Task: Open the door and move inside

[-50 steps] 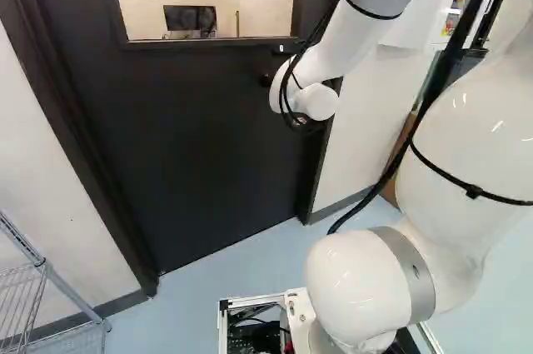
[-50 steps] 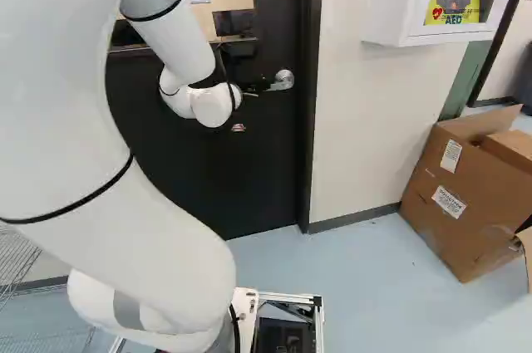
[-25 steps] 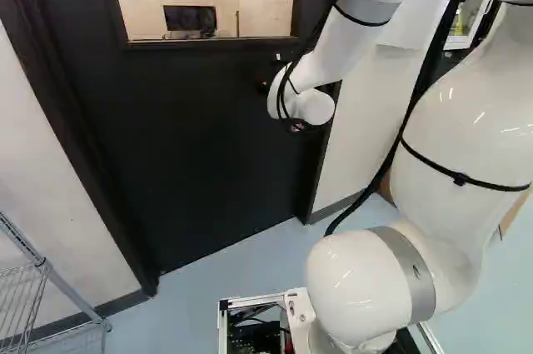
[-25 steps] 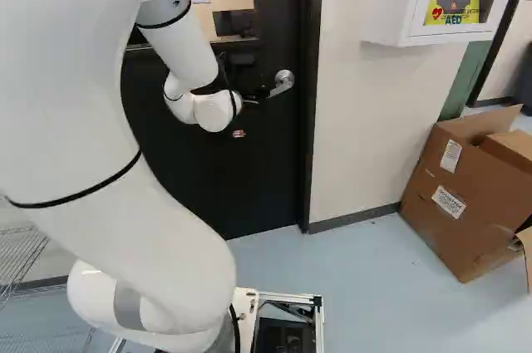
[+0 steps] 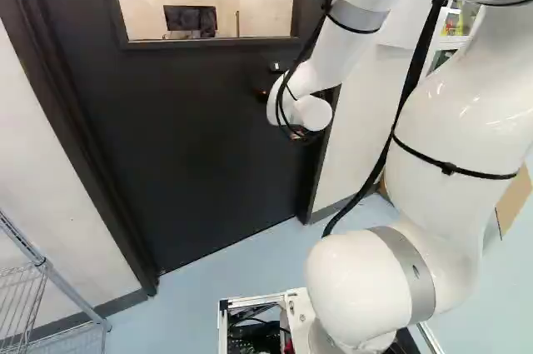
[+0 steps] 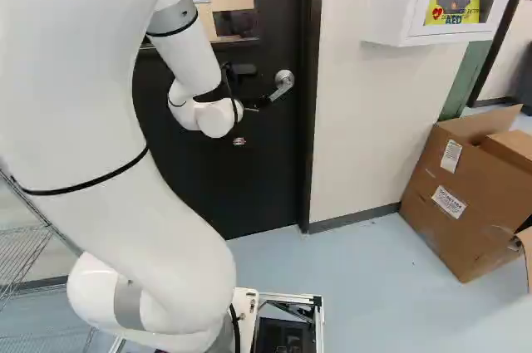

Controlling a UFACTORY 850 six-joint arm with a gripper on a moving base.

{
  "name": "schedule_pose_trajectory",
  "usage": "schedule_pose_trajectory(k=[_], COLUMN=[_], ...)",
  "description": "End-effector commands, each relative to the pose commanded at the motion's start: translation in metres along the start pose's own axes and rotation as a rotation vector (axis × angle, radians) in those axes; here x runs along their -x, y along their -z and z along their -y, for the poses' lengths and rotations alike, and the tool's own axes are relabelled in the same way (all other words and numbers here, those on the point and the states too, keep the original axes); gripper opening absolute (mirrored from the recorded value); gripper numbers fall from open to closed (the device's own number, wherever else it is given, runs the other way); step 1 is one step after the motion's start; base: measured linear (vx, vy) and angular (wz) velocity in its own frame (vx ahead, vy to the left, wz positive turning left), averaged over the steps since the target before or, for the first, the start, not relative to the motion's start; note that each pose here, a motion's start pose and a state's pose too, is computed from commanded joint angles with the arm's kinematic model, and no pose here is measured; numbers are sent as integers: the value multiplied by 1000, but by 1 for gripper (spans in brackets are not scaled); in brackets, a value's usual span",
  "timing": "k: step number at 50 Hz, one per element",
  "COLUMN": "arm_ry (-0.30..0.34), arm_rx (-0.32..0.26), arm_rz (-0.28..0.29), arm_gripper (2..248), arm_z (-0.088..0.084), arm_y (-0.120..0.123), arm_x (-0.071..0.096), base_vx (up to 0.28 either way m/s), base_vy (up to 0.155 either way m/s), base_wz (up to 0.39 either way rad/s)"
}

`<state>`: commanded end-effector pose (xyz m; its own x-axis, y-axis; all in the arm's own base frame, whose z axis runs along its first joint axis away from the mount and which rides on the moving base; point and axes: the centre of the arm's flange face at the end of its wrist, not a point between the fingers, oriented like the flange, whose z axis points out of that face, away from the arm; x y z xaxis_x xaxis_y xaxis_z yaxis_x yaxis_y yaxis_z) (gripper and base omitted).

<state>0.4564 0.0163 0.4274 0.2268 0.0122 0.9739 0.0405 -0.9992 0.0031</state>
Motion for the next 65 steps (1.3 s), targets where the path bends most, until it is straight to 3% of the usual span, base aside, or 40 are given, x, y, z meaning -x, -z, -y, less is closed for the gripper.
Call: schedule_pose_trajectory(k=[29, 53, 65], arm_ry=[0, -4, -6], arm_rx=[0, 19, 33], arm_rz=[18, -26, -57], arm_gripper=[247, 247, 247], arm_z=[0, -8, -13], arm_y=[0, 49, 62], arm_x=[8, -1, -10], base_vx=[0, 0, 0], base_vy=[0, 0, 0], base_wz=[0, 0, 0])
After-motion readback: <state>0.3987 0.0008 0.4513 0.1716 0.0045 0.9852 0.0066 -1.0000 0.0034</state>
